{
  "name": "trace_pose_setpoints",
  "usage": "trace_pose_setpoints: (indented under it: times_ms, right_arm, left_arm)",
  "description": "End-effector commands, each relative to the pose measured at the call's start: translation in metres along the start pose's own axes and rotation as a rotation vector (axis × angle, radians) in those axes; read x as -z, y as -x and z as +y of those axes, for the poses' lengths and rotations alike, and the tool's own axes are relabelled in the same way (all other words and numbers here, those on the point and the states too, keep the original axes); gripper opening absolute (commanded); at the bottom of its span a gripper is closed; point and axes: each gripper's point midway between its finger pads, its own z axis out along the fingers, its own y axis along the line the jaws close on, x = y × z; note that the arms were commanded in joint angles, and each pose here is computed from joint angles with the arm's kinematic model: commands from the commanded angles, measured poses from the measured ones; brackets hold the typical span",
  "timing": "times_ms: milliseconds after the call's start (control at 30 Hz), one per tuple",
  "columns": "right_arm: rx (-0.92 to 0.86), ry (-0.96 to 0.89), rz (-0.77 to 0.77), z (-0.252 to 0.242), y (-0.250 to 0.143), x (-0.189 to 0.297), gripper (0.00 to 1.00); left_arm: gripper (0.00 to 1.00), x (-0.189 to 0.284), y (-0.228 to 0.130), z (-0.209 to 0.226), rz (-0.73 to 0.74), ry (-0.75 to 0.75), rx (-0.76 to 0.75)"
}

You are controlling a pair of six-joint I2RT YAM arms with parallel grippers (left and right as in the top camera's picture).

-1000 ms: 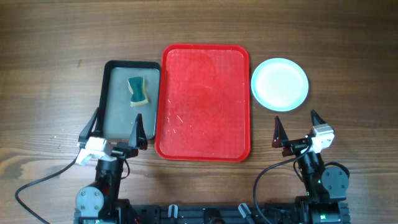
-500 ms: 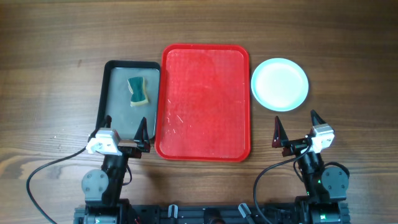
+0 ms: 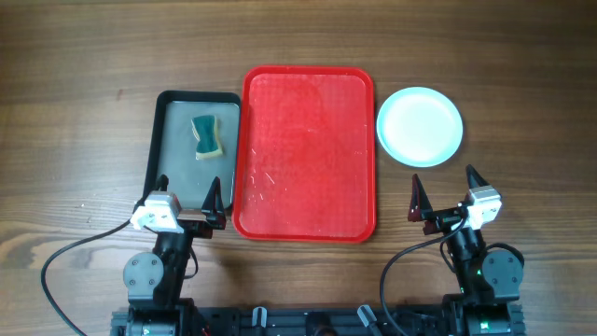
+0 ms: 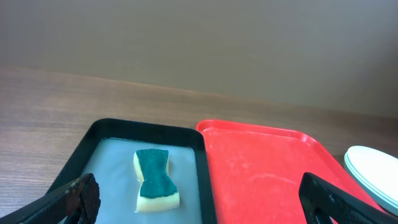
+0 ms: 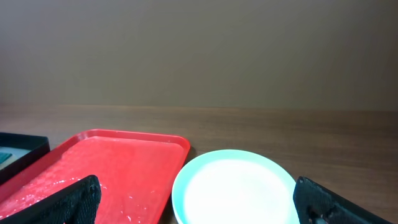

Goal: Clean dirty plates on tray and stack at the side

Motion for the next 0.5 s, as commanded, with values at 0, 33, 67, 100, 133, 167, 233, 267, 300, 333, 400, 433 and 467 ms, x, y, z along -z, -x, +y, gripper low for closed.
trace_pose_setpoints:
  times_ms: [0, 33, 67, 100, 133, 167, 233, 267, 300, 333, 400, 433, 467]
  right_arm:
    - [-0.013, 0.012, -0.012, 0.0018, 0.0025, 0.0006, 1.0]
    - [-0.013, 0.012, -0.012, 0.0018, 0.0027, 0.0006, 1.0]
    - [-0.013, 0.012, -0.012, 0.0018, 0.0026, 0.0006, 1.0]
    - [-0.013, 0.012, -0.012, 0.0018, 0.0026, 0.0006, 0.99]
    - [-0.013, 0.012, -0.012, 0.0018, 0.0026, 0.0006, 1.0]
    - [-0.013, 0.012, -0.012, 0.0018, 0.0026, 0.0006, 1.0]
    - [-0.013, 0.012, -0.012, 0.0018, 0.0025, 0.0006, 1.0]
    - [-0.013, 0.012, -0.012, 0.0018, 0.0026, 0.0006, 1.0]
    - [-0.014, 0.012, -0.012, 0.0018, 0.0026, 0.0006, 1.0]
    - [-0.013, 0.012, -0.012, 0.0018, 0.0026, 0.0006, 1.0]
    - [-0.013, 0.012, -0.012, 0.0018, 0.0025, 0.0006, 1.0]
    - [-0.013, 0.012, -0.012, 0.0018, 0.0026, 0.0006, 1.0]
    - [-0.013, 0.012, -0.012, 0.0018, 0.0026, 0.0006, 1.0]
  left_arm:
    - [1.0, 0.0003, -0.0012, 0.002, 0.0, 0.007, 0.003]
    - [1.0, 0.0003, -0.0011, 0.002, 0.0, 0.007, 0.003]
    - [1.0, 0.0003, -0.0011, 0.002, 0.0, 0.007, 0.003]
    - [1.0, 0.0003, -0.001, 0.002, 0.0, 0.007, 0.003]
    - [1.0, 0.0003, -0.001, 0.002, 0.0, 0.007, 0.003]
    - [1.0, 0.0003, -0.001, 0.002, 0.0, 0.007, 0.003]
    - [1.0, 0.0003, -0.001, 0.002, 0.0, 0.007, 0.003]
    - [1.0, 0.0003, -0.001, 0.002, 0.0, 0.007, 0.003]
    - [1.0, 0.0003, -0.001, 0.002, 0.0, 0.007, 0.003]
    - [1.0, 0.0003, -0.001, 0.002, 0.0, 0.007, 0.003]
    - [1.0, 0.0003, -0.001, 0.002, 0.0, 0.007, 0.003]
    - [1.0, 0.0003, -0.0009, 0.002, -0.001, 0.007, 0.003]
    - [1.0, 0.0003, -0.0009, 0.002, -0.001, 0.007, 0.003]
